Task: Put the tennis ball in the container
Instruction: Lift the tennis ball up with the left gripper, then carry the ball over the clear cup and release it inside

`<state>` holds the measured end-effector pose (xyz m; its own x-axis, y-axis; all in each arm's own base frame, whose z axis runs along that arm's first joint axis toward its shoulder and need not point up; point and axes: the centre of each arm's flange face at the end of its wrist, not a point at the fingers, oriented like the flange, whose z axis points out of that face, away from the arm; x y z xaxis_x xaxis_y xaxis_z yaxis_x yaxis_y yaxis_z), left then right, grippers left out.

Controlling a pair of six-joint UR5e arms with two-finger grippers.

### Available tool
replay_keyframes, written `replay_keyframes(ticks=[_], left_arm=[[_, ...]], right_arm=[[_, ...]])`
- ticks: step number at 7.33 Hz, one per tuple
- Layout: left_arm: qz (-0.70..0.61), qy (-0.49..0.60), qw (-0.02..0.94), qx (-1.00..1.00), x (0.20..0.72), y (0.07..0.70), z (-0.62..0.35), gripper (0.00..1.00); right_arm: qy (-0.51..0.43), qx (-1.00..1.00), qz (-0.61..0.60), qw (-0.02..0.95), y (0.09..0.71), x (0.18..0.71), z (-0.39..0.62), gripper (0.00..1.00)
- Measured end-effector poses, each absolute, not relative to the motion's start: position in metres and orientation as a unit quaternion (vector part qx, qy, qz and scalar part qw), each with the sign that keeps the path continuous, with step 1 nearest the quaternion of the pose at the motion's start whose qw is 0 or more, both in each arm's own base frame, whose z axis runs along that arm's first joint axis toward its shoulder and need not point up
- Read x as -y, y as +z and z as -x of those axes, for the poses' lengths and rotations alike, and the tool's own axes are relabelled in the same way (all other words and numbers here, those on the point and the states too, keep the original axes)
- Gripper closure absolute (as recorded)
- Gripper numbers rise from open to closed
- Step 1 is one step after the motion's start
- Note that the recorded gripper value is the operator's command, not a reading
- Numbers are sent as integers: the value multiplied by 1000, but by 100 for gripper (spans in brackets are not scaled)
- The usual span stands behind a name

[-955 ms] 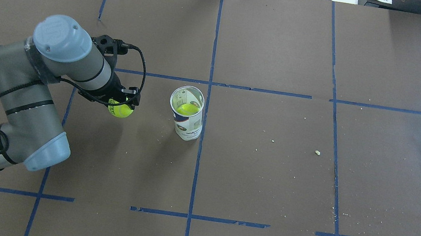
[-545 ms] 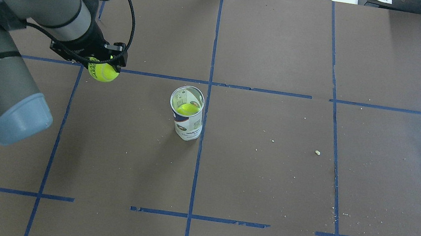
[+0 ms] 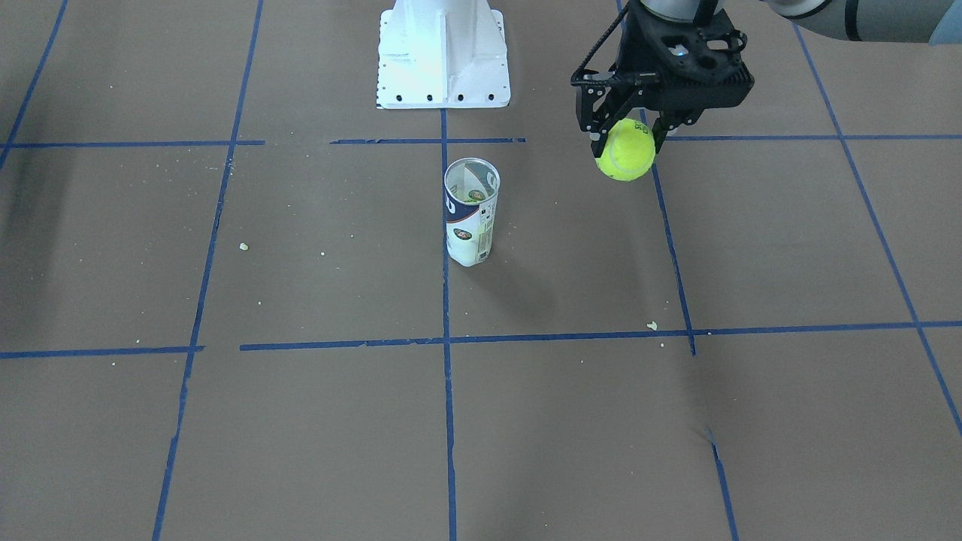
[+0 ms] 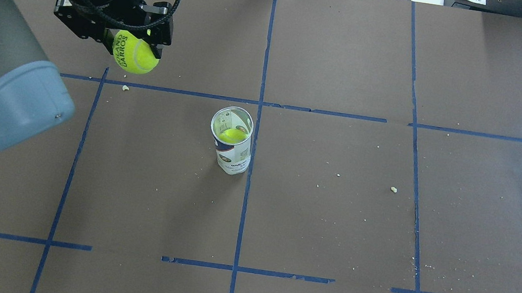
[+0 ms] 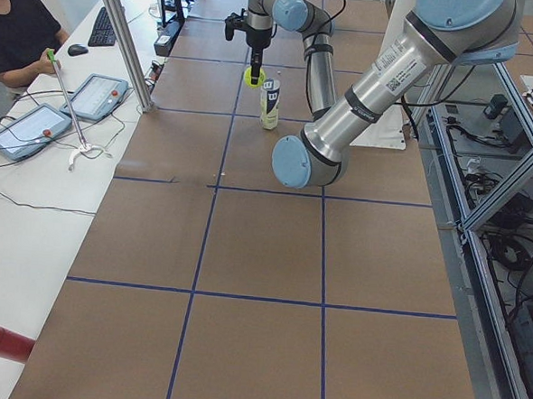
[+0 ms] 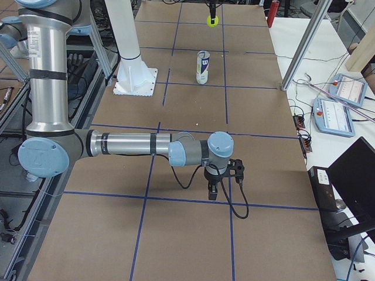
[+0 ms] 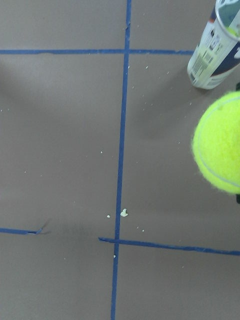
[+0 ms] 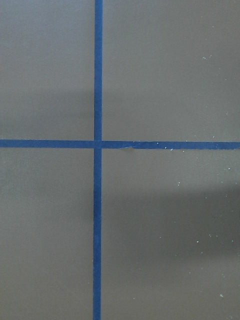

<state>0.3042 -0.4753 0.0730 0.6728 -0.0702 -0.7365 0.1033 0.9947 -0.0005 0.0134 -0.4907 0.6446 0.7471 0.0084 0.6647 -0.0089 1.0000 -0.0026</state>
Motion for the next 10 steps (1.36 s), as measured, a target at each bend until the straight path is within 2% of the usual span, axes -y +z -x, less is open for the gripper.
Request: replay_keyframes(ticks=[4, 8, 9, 10], left_arm=[[29, -57, 902, -428, 467, 42, -405, 100], [33, -50, 901, -430, 472, 50, -435, 100], [34, -48, 900, -431, 470, 50, -437, 68], [34, -47, 900, -431, 469, 51, -438, 1]], right_arm=[[5, 356, 0, 935, 645, 491, -13, 0], [5, 356, 0, 935, 645, 491, -13, 0], [5, 356, 0, 935, 645, 491, -13, 0], [5, 356, 0, 935, 645, 491, -13, 0]])
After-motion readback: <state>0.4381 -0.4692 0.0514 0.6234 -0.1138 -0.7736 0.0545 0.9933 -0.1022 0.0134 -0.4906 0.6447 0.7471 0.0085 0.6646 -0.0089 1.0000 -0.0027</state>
